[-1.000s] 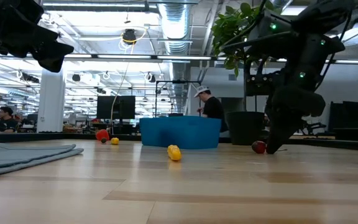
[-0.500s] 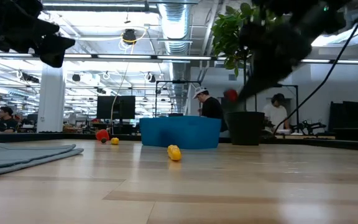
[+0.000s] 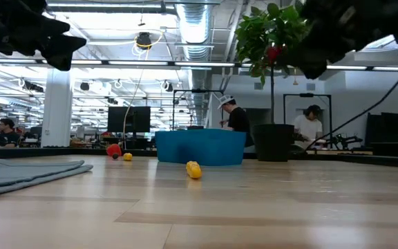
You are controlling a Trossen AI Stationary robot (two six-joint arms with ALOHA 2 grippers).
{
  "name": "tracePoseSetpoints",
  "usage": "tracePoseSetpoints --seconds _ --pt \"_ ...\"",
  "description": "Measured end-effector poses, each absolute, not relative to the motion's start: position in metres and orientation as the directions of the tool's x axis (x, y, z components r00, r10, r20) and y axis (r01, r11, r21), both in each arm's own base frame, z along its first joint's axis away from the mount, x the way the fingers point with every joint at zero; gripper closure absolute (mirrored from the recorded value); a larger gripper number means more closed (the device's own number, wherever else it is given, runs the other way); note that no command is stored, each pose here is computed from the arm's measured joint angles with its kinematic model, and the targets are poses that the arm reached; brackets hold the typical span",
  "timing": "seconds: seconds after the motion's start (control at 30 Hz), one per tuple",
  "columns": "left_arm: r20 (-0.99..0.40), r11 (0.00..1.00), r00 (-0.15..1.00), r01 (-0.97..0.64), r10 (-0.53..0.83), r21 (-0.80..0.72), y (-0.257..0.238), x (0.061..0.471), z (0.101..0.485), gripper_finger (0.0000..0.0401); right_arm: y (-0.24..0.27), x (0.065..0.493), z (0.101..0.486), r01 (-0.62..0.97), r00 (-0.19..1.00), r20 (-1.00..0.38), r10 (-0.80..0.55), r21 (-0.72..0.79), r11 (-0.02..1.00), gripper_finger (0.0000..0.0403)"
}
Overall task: Pick and placing Produce into tupperware
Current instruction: Put the cherry into the container
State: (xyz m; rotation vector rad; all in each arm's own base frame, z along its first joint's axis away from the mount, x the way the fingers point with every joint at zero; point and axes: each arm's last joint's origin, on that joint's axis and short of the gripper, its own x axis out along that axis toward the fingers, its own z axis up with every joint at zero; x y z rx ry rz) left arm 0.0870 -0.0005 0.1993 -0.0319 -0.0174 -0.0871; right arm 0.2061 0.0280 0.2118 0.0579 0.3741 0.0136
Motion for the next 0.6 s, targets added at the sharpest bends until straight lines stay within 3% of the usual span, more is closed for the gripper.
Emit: tracePoseSetpoints --seconds 0.17,0.6 --pt "0.066 0.994 0.992 0.110 -0.110 -0.008 -0.001 0.087 0.204 0.0208 0.024 0.183 0.209 -0.064 0.978 -0.194 0.072 0.044 0.997 0.0391" --pt "0.040 0.997 0.996 0.082 -0.082 -0.014 0.000 0.087 0.201 0.0208 0.002 0.149 0.196 -0.129 0.992 0.010 0.129 0.009 0.992 0.0392"
